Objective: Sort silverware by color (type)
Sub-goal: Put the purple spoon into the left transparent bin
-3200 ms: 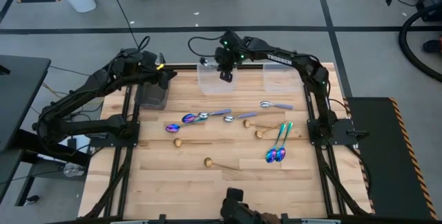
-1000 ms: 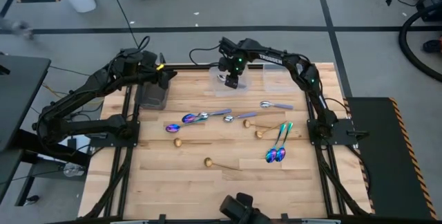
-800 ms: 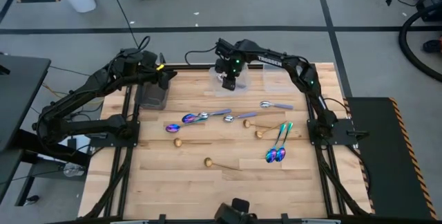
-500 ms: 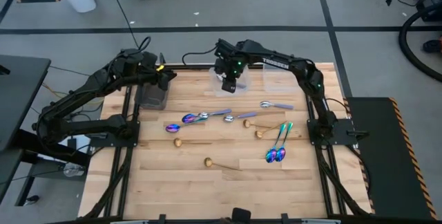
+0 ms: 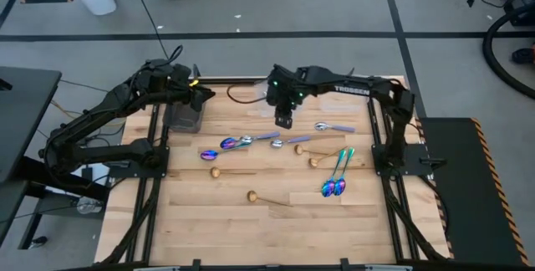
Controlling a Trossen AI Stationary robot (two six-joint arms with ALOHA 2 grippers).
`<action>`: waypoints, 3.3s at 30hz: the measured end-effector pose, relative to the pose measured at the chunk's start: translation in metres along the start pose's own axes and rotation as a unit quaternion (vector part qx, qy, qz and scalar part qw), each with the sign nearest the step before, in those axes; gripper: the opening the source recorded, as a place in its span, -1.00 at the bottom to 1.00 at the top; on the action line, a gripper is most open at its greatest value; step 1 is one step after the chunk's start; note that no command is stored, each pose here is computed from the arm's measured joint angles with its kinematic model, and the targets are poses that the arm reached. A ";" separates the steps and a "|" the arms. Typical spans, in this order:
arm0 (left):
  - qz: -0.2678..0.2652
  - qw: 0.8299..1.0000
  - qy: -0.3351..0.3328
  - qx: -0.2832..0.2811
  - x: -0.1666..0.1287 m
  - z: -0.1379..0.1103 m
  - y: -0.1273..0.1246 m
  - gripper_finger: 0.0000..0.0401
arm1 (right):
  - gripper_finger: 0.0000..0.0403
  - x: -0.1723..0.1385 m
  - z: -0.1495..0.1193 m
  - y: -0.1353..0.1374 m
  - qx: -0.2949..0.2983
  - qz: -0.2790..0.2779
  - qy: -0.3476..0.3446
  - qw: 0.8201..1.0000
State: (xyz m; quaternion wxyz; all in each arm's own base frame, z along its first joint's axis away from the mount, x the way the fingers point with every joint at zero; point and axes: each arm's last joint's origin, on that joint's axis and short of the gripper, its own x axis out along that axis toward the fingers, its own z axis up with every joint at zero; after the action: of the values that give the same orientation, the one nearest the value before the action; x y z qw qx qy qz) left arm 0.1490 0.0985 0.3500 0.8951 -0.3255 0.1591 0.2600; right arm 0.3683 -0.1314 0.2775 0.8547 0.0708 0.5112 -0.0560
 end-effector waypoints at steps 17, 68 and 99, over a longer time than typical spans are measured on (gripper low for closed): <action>0.029 1.000 -0.007 0.010 0.016 0.004 0.003 -0.26 | -0.27 0.058 -0.071 0.023 -0.079 0.053 0.060 0.994; 0.010 1.000 -0.009 -0.008 0.023 0.004 -0.003 -0.26 | -0.79 0.111 -0.132 0.027 -0.141 0.021 -0.019 0.990; -0.056 0.990 -0.111 0.061 0.006 0.032 -0.021 -0.26 | -0.77 0.069 -0.049 0.016 -0.116 0.022 -0.125 0.985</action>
State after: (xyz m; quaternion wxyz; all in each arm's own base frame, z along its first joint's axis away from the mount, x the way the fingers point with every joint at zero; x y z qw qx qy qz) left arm 0.1700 0.1078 0.3811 0.9385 -0.2476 0.0556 0.2340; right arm 0.3613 -0.1086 0.1947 0.9155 -0.0252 0.4014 0.0146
